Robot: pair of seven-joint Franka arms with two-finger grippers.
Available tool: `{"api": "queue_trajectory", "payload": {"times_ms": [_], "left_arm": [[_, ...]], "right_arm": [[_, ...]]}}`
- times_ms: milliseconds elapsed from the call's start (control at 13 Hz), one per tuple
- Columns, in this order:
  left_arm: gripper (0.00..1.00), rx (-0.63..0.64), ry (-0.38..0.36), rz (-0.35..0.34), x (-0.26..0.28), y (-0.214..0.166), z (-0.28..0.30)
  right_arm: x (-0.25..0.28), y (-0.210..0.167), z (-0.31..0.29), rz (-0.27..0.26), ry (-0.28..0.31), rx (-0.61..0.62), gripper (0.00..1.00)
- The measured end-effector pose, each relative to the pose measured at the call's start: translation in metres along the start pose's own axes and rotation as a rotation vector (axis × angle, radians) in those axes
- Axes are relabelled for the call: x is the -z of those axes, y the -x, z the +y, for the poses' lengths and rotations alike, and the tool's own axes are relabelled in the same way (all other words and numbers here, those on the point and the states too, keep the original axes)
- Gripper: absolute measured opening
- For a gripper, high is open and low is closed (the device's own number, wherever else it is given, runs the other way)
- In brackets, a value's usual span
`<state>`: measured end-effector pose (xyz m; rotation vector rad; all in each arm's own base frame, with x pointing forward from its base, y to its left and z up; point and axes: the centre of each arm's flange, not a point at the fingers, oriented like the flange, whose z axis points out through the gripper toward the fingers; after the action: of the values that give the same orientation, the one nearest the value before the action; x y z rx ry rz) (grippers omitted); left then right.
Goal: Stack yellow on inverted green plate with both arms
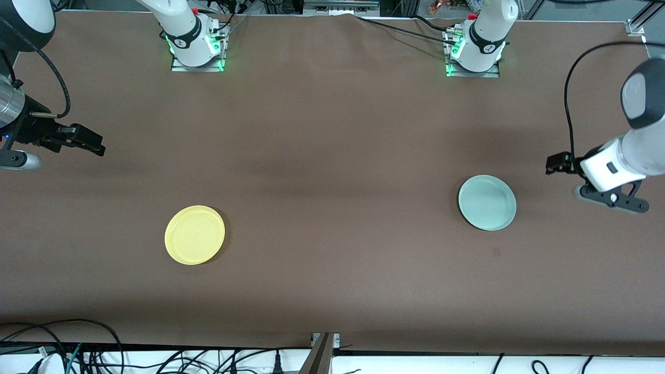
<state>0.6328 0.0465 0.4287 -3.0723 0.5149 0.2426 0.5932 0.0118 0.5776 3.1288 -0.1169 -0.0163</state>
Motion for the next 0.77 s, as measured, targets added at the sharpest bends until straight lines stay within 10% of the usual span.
{"api": "queue_trajectory", "payload": {"times_ms": [769], "left_arm": [[1.00, -0.234, 0.021, 0.043, -0.179, -0.059, -0.042]], "right_arm": [[-0.069, -0.034, -0.006, -0.043, 0.027, -0.003, 1.00]]}}
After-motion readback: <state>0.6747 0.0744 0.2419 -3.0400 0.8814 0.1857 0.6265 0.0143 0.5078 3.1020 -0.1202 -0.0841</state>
